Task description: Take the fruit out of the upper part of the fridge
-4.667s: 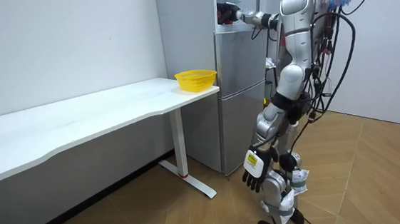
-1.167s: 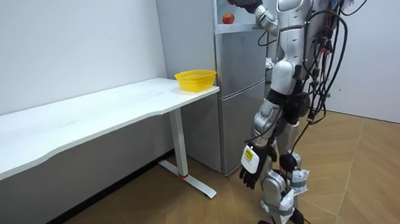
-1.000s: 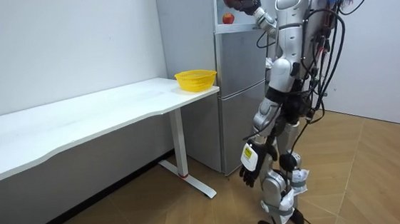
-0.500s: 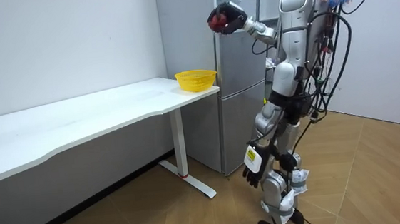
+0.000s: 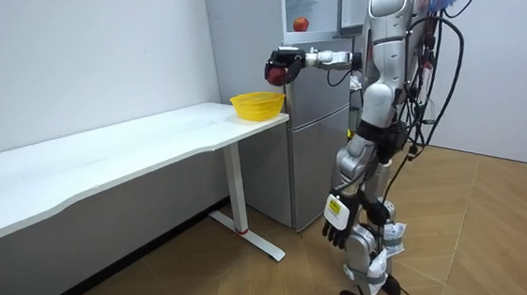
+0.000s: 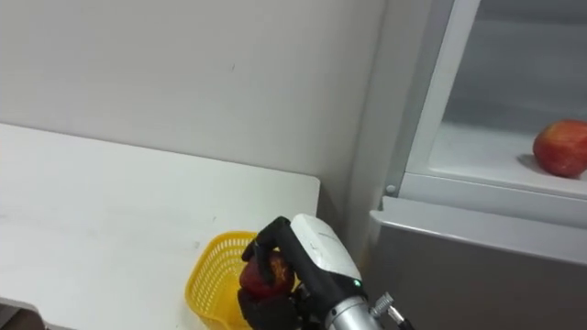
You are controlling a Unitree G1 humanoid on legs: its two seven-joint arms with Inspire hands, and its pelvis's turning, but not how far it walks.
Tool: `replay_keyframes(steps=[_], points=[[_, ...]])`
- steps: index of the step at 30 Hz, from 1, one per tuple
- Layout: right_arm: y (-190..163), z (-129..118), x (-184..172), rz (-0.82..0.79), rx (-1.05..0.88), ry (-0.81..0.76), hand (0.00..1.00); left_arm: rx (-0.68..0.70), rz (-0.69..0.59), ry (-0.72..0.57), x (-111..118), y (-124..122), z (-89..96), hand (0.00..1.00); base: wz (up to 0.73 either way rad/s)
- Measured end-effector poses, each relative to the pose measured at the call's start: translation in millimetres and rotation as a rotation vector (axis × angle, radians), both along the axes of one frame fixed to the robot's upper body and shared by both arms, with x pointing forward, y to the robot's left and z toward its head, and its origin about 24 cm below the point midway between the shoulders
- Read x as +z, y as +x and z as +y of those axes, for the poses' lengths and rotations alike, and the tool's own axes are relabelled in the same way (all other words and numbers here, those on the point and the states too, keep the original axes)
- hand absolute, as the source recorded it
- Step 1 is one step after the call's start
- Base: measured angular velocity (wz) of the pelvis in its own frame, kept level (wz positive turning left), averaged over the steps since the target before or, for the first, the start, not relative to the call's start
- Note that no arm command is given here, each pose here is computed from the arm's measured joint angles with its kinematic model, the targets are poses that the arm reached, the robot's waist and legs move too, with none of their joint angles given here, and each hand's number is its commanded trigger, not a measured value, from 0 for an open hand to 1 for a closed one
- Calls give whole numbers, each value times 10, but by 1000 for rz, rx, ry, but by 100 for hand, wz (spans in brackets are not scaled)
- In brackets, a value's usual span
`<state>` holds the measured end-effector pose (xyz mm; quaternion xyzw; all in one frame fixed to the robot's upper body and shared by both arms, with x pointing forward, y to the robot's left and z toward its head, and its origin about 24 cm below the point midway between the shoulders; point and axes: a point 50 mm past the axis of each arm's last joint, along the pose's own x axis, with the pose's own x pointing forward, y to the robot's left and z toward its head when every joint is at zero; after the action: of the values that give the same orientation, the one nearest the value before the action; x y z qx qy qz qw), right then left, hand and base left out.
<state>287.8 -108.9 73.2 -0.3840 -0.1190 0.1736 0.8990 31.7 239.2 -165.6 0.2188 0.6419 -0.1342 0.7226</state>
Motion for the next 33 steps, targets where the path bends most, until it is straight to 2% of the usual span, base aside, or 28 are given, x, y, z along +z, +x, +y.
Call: replay_keyframes(steps=[3,4,5,6,7,8,9,21,26,33], points=[[31,-48,-102,49,-28,-24,100,0,12,-12,-1,-14,-4,0,0],[33,-53,-110,55,-32,-27,97,1,16,-14,-1,-17,-3,0,0],[35,-58,-115,60,-38,-29,86,2,24,-14,-2,-27,-2,0,0],[36,-65,-119,62,-39,-30,80,2,34,-19,-3,-34,0,0,0],[39,-69,-125,64,-41,-31,65,-1,37,-22,-2,-35,0,0,0],[47,-80,-149,74,-46,-35,24,-4,37,-25,-1,-28,-4,0,0],[49,-91,-175,84,-52,-40,0,-5,29,-29,4,-16,-7,0,0],[93,-96,-149,98,-56,8,0,-6,37,-41,5,-51,-19,0,8],[214,-65,-14,56,-49,1,0,-43,43,-28,7,-39,-14,0,0],[222,-61,3,48,-51,3,0,-51,16,-32,23,50,-25,0,6]])
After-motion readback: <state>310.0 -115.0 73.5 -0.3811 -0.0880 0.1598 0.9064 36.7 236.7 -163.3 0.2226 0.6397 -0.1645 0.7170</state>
